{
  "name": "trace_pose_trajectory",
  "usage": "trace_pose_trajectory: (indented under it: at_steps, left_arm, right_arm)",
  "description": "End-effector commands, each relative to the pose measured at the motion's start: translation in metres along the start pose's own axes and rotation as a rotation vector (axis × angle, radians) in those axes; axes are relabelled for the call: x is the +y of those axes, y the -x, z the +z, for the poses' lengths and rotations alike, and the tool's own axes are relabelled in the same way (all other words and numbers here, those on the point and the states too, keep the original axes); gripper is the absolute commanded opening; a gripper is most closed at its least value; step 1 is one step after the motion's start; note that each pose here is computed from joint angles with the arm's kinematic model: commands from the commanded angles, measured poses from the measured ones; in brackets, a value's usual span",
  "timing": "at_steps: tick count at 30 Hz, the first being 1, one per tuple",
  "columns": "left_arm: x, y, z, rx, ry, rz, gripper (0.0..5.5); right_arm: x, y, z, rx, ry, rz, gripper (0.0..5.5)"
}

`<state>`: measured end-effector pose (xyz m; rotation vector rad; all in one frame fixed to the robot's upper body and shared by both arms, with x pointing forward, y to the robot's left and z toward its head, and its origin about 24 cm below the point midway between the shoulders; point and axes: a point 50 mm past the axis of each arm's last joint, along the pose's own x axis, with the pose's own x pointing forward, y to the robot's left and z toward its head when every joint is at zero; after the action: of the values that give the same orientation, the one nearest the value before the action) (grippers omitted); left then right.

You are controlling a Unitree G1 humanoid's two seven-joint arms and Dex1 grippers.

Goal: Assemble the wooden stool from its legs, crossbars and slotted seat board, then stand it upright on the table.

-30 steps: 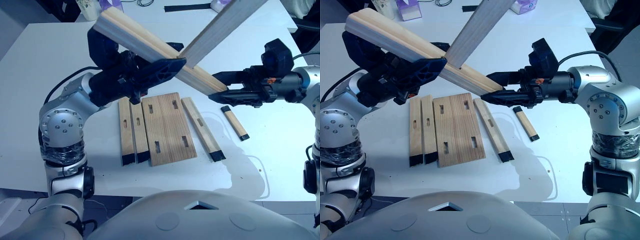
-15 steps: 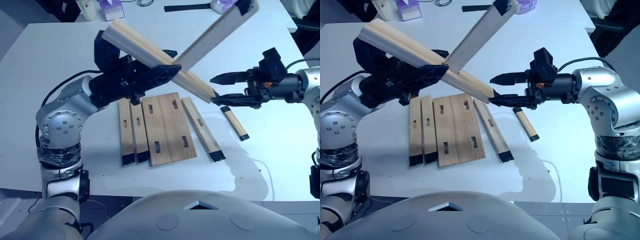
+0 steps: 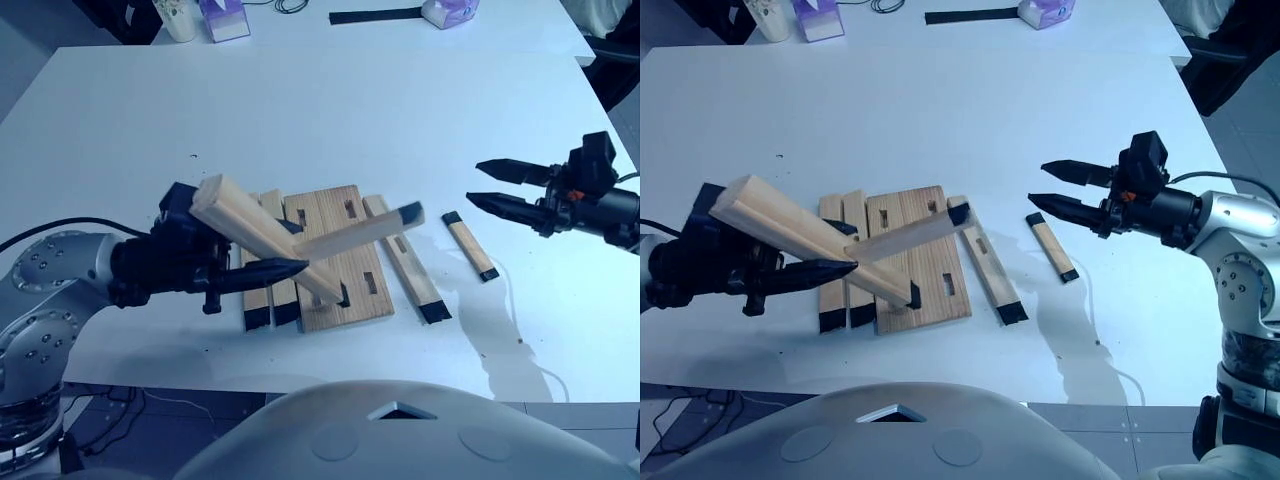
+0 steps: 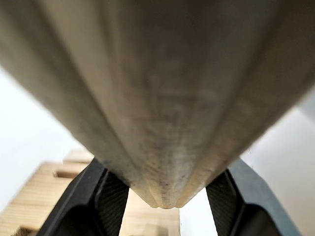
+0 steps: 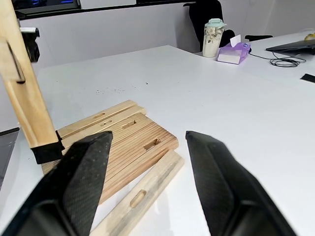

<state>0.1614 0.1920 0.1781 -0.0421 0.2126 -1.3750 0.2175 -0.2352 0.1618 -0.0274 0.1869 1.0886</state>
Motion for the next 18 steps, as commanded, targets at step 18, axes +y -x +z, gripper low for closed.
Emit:
trace_pose_trajectory:
  at_steps: [18]
  left_arm:
    - [0.013,0.013,-0.026,0.159,-0.122,0.041,2.09]
  right_arm:
    - [0.006,-0.006,-0.007,0.04,0.058,-0.014,2.74]
